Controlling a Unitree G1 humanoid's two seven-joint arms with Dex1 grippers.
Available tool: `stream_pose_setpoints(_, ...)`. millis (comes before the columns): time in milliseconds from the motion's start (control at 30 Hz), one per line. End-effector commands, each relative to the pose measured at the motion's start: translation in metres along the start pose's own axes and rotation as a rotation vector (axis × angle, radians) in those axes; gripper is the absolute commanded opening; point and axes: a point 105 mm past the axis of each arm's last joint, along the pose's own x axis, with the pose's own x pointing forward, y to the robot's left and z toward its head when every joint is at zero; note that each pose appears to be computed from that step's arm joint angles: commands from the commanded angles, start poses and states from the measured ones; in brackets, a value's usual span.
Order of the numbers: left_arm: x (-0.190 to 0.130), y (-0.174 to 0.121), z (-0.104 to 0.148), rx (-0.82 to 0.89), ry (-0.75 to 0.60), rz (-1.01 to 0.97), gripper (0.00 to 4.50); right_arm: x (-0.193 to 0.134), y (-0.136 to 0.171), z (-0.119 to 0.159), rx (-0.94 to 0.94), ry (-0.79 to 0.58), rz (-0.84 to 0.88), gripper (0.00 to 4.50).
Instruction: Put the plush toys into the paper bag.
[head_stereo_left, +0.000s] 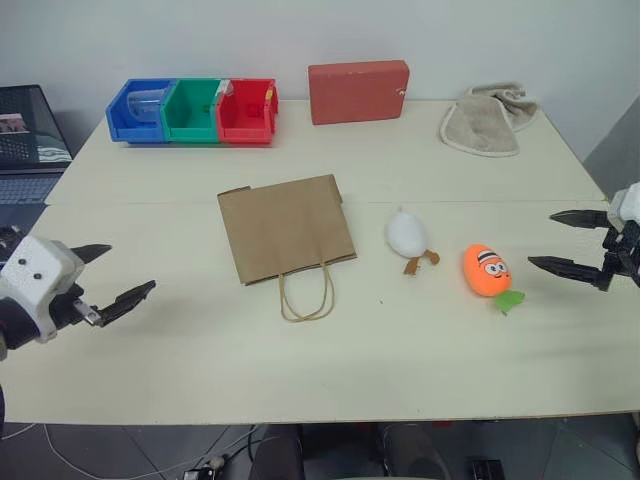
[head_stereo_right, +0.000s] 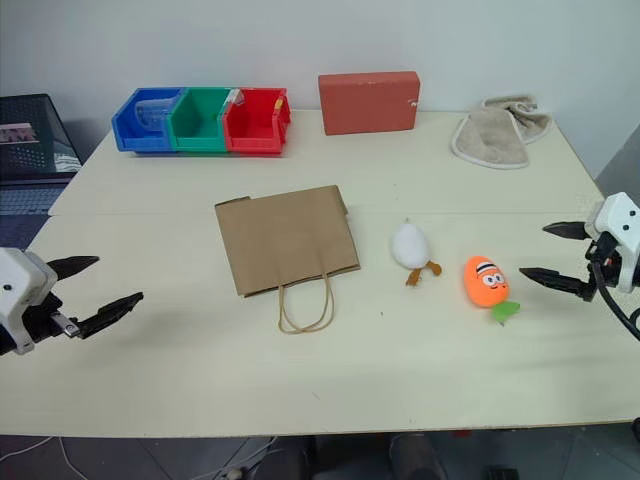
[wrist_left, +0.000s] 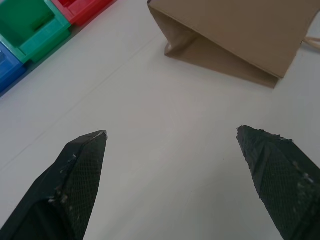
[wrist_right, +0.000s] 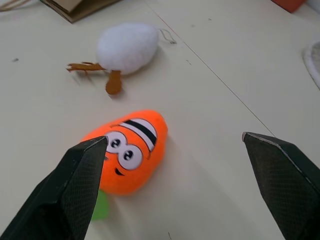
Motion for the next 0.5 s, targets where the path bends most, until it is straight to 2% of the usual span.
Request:
stream_pose_setpoints(33,0.020,-0.034,0.024,0.092,-0.058,-0.190,4.45,0.004,0.018,0.029,-0.059,-0.066,0.069,4.50)
stream_pose_setpoints(100,0.032,-0.062,0.031,0.118,-0.080,-0.319,4.45,0.013,0.036,0.040,-0.062,-0.096,0.127,4.50)
stream_pose_setpoints(200,0.039,-0.080,0.032,0.152,-0.073,-0.406,4.45,0.018,0.050,0.047,-0.060,-0.097,0.166,4.50)
stream_pose_setpoints(333,0.062,-0.117,0.041,0.222,-0.144,-0.559,4.45,0.035,0.092,0.063,-0.068,-0.122,0.305,4.50)
stream_pose_setpoints(500,0.079,-0.119,0.039,0.293,-0.167,-0.585,4.45,0.047,0.114,0.073,-0.055,-0.161,0.355,4.50)
